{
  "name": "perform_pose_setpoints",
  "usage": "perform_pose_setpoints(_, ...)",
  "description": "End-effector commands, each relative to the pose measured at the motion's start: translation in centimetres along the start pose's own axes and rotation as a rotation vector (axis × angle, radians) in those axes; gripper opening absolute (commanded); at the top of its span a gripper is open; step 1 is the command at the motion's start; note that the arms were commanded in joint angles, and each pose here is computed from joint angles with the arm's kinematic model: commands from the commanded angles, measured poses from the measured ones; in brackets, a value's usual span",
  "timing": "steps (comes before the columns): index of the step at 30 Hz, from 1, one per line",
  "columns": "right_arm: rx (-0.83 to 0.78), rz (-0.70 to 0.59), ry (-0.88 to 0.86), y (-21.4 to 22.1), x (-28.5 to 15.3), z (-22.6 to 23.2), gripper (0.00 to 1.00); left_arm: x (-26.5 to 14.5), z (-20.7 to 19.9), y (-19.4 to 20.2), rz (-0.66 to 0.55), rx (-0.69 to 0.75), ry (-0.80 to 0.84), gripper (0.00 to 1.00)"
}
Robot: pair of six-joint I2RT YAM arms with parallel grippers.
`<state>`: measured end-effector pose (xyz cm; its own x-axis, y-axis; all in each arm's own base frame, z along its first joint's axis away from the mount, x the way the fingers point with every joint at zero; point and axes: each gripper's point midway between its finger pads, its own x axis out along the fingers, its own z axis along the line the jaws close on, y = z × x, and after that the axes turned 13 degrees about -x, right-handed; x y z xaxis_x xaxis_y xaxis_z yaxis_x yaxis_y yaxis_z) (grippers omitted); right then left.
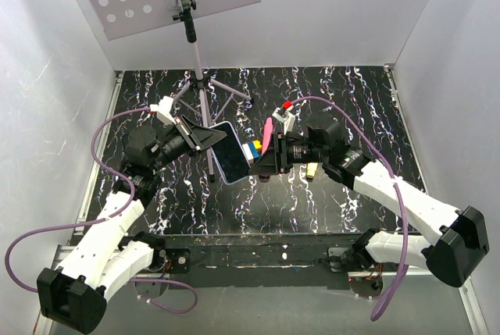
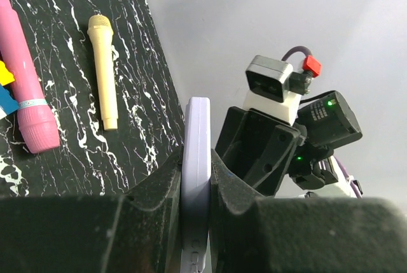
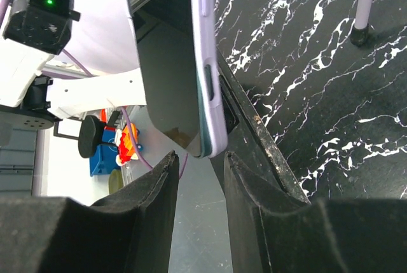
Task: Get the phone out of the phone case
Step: Remove the phone case from the phone.
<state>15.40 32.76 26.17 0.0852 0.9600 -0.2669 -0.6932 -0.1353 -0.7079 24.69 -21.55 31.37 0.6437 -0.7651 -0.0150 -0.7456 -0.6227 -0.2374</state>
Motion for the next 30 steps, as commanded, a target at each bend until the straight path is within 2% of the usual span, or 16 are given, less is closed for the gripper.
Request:
perform_pose_setpoints(1, -0.081, -0.096, -0.058, -2.4, -1.1, 2.5, 0.42, -0.3, -2.3, -0.3, -0.009, 0.045, 0.06, 0.0)
perform_pose_setpoints(15, -0.048, -0.072, -0.109, -2.2, 0.2, 2.4, 0.37, -0.4, -2.8, -0.2, -0.001, 0.037, 0.081, 0.0)
perform_pose_setpoints(23, -0.078, -0.059, 0.028, -1.6, -0.6, 0.6, 0.39, -0.4, -2.9, -0.1, 0.001, 0.04, 0.077, 0.0)
perform_pose_setpoints(30, -0.071, -0.065, -0.023, -1.7, -0.5, 1.4, 0.39, -0.4, -2.8, -0.1, 0.001, 0.033, 0.078, 0.0)
